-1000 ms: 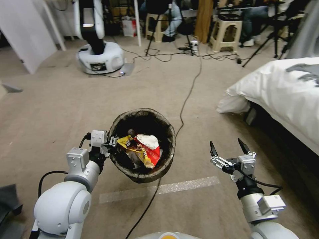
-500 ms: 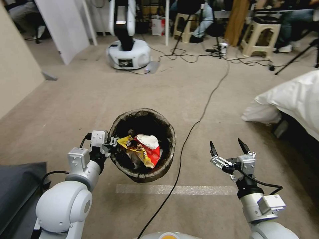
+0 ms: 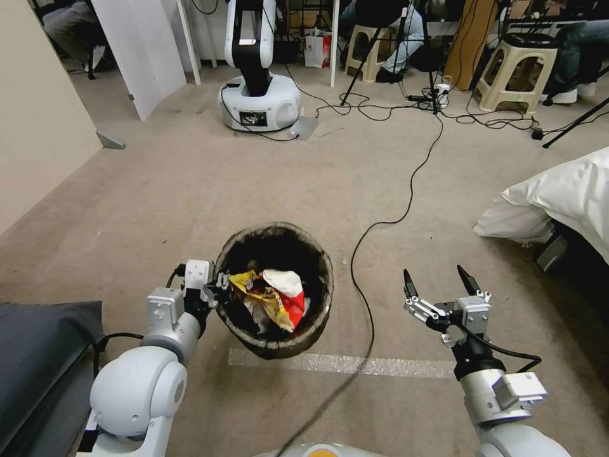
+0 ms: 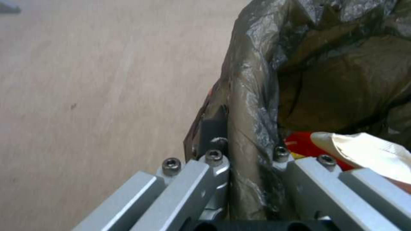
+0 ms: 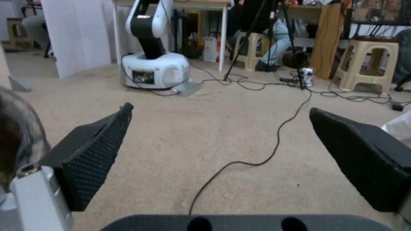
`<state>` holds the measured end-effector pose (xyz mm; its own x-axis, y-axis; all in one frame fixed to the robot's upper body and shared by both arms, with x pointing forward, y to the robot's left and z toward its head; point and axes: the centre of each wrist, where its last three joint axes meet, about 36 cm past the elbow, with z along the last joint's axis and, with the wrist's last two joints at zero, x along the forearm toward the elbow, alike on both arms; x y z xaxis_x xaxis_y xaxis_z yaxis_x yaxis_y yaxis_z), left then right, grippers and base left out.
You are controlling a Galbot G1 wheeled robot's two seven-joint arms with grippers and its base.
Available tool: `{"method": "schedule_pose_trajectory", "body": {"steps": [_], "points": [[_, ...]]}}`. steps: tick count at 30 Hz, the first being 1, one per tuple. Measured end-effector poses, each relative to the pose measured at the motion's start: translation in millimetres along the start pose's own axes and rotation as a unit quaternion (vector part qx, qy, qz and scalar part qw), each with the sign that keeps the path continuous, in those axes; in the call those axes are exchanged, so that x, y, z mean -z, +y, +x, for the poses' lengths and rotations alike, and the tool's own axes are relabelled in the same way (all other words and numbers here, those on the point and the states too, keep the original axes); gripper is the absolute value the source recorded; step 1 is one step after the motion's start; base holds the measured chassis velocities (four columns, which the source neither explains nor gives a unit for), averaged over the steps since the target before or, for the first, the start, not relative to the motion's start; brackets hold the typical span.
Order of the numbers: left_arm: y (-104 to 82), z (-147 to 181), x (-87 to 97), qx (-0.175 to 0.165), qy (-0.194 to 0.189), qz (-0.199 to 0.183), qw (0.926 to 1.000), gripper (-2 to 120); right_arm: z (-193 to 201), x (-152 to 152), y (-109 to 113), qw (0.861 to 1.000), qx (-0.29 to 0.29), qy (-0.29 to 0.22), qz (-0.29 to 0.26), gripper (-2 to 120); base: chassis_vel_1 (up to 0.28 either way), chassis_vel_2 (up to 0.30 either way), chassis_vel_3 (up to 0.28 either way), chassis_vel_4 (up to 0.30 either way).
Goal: Pick up the trash bin, then pick up the garbage from the floor and place it into the trash bin.
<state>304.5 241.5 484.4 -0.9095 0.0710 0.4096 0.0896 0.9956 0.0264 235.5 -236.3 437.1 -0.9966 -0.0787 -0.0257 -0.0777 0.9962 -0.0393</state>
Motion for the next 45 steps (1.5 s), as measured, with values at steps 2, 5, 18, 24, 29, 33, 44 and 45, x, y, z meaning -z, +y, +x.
{"method": "schedule_pose_trajectory", "body": {"steps": [2, 5, 18, 24, 29, 33, 44, 45], "points": [[1.4, -2, -4.6, 0.003, 0.008, -0.001, 1.0, 1, 0, 0, 0, 1.0, 0.0, 0.0, 0.0, 100, 0.0, 0.0, 0.0, 0.0], [4.3, -5, -13.0, 0.007, 0.024, -0.001, 0.9997, 1, 0, -1, 0, 1.0, -0.002, 0.001, -0.001, 100, 0.0, 0.0, 0.0, 0.0], [15.8, -11, -41.8, 0.049, 0.089, 0.054, 0.9934, 1, 1, -4, 0, 1.0, -0.006, 0.002, -0.002, 100, 0.0, 0.0, 0.0, 0.0], [20.2, -19, -57.2, 0.07, 0.114, 0.063, 0.989, 1, 1, -5, 1, 1.0, -0.006, 0.002, -0.003, 100, 0.0, 0.0, 0.0, 0.0], [22.9, -25, -64.8, 0.085, 0.126, 0.072, 0.9857, 1, 2, -6, 1, 1.0, -0.006, 0.002, -0.004, 100, 0.0, 0.0, 0.0, 0.0], [23.4, -28, -67.7, 0.09, 0.131, 0.075, 0.9845, 1, 3, -7, 2, 1.0, -0.006, 0.002, -0.005, 100, 0.0, 0.0, 0.0, 0.0], [23.6, -33, -71.1, 0.091, 0.136, 0.073, 0.9838, 1, 4, -8, 4, 1.0, -0.005, 0.002, -0.006, 100, 0.0, 0.0, 0.0, 0.0], [23.6, -33, -71.2, 0.091, 0.136, 0.073, 0.9838, 1, 4, -8, 4, 1.0, -0.005, 0.002, -0.007, 100, 0.0, 0.0, 0.0, 0.0]]}}
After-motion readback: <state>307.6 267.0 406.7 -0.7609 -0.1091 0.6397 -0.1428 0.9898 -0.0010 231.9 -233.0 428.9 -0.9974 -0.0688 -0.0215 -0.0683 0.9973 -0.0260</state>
